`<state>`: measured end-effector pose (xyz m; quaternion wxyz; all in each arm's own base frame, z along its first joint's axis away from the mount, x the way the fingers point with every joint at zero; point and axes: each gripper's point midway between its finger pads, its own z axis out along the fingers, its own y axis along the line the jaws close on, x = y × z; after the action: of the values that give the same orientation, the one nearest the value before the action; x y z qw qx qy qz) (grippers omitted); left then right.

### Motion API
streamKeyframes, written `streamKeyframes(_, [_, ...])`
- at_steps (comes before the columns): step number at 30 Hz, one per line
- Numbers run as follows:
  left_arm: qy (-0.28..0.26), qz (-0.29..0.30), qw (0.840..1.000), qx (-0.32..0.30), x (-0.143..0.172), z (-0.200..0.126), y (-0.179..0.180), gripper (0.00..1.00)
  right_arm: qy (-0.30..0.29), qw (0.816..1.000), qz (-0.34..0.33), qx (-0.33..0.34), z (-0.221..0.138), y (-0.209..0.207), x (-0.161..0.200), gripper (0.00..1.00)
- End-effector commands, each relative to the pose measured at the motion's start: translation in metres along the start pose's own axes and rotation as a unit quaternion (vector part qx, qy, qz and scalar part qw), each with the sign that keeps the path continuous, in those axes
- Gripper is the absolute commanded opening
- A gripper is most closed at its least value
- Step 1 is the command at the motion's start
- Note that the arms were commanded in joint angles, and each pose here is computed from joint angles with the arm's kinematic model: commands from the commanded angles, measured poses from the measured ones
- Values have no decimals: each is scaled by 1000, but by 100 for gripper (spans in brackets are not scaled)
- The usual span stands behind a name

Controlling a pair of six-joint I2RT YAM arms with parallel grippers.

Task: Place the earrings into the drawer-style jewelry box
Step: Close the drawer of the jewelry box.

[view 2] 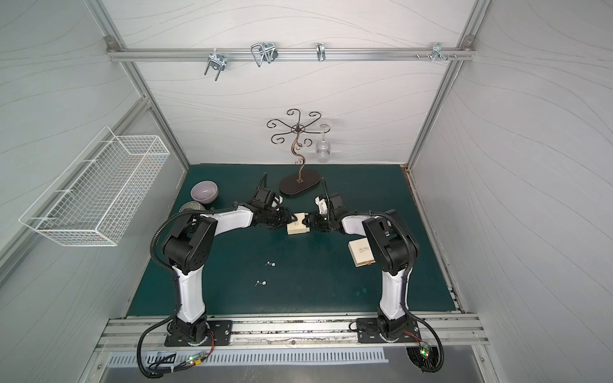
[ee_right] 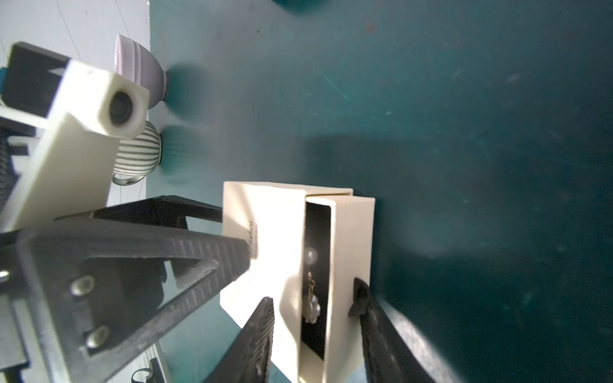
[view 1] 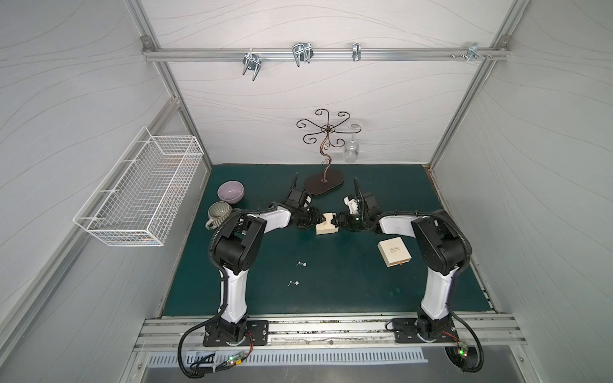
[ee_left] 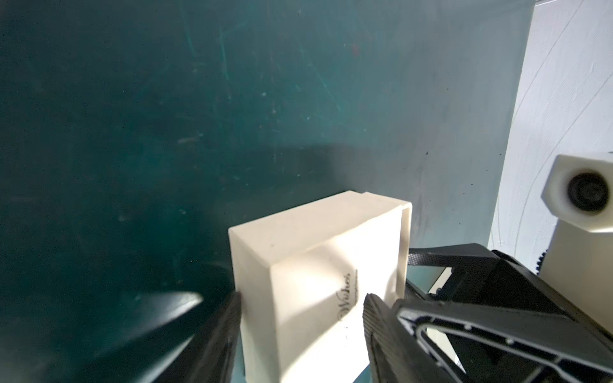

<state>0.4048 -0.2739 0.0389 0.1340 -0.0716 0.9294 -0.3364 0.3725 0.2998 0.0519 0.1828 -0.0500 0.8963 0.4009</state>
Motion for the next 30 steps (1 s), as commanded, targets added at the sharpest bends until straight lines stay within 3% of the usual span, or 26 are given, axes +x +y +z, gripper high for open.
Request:
streamKeyframes(1, [-12, 17, 999, 32, -13, 3, -23, 61, 4, 1000, -4, -15, 8, 10, -3, 45])
streamKeyframes(19, [-24, 10, 1000, 10, -32, 4, -9, 60, 3, 1000, -4, 5, 4, 1, -11, 46])
streamKeyframes(25, [-30, 22, 999, 5, -41, -3, -16, 61, -20, 999, 0, 35, -37, -9, -18, 46])
streamKeyframes(30, [-68, 59, 996, -29, -49, -39, -34, 64, -60, 995, 7, 80, -103, -18, -17, 47])
